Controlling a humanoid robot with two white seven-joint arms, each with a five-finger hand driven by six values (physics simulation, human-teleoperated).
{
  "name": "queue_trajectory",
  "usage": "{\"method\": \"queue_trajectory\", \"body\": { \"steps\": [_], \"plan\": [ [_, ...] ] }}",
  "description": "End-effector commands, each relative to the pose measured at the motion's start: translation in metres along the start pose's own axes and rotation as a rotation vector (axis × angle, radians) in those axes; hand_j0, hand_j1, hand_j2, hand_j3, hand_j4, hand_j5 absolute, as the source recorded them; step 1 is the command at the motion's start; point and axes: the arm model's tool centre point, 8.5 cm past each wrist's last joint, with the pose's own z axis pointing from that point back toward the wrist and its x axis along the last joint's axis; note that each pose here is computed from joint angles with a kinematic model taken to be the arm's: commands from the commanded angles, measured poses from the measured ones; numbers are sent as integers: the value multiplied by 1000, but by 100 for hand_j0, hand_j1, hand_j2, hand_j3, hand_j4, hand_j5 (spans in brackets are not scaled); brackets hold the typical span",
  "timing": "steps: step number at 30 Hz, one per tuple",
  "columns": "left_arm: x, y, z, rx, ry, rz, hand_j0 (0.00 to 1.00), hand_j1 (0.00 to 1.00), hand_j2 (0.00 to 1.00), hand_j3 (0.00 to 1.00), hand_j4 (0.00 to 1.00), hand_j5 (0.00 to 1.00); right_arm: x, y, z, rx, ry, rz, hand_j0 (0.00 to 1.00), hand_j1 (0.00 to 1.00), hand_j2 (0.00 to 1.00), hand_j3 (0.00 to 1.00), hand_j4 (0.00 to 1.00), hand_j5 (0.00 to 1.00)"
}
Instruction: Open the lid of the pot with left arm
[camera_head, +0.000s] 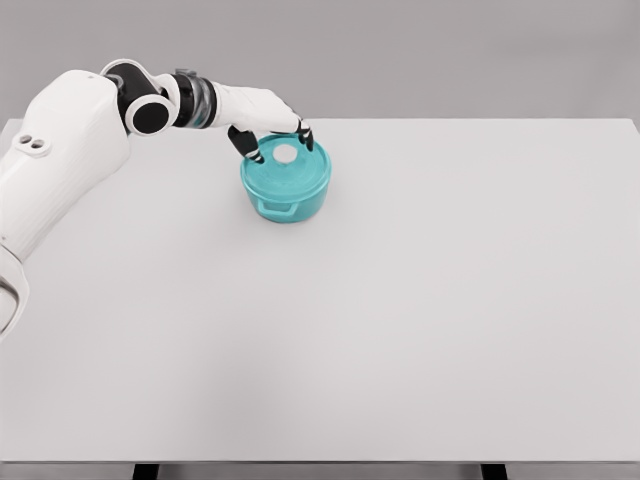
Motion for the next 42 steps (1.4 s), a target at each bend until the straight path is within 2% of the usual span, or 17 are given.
{"method": "queue_trajectory", "body": {
  "steps": [1, 13, 23, 32, 35, 38, 42],
  "plan": [
    [1, 0, 0, 2, -5, 0, 73, 73, 73, 73, 73, 73, 0, 0, 0, 0, 0, 0, 100, 100, 100, 100, 100, 100],
    [4, -1, -3, -1, -14, 1, 73, 73, 73, 73, 73, 73, 0, 0, 0, 0, 0, 0, 100, 100, 100, 100, 100, 100],
    [6, -3, -4, -10, -19, -4, 52, 52, 52, 52, 52, 52, 0, 0, 0, 0, 0, 0, 100, 100, 100, 100, 100, 100],
    [3, -5, -1, -20, -24, -16, 46, 46, 46, 46, 46, 46, 0, 0, 0, 0, 0, 0, 100, 100, 100, 100, 100, 100],
    [-4, -5, 12, -18, -22, -36, 41, 41, 41, 41, 41, 41, 0, 0, 0, 0, 0, 0, 100, 100, 100, 100, 100, 100],
    [-15, -5, 28, -15, 1, -48, 40, 40, 40, 40, 40, 40, 0, 0, 0, 0, 0, 0, 100, 100, 100, 100, 100, 100],
    [-45, -12, 69, -22, 73, -58, 40, 40, 40, 40, 40, 40, 0, 0, 0, 0, 0, 0, 100, 100, 100, 100, 100, 100]
  ]
}}
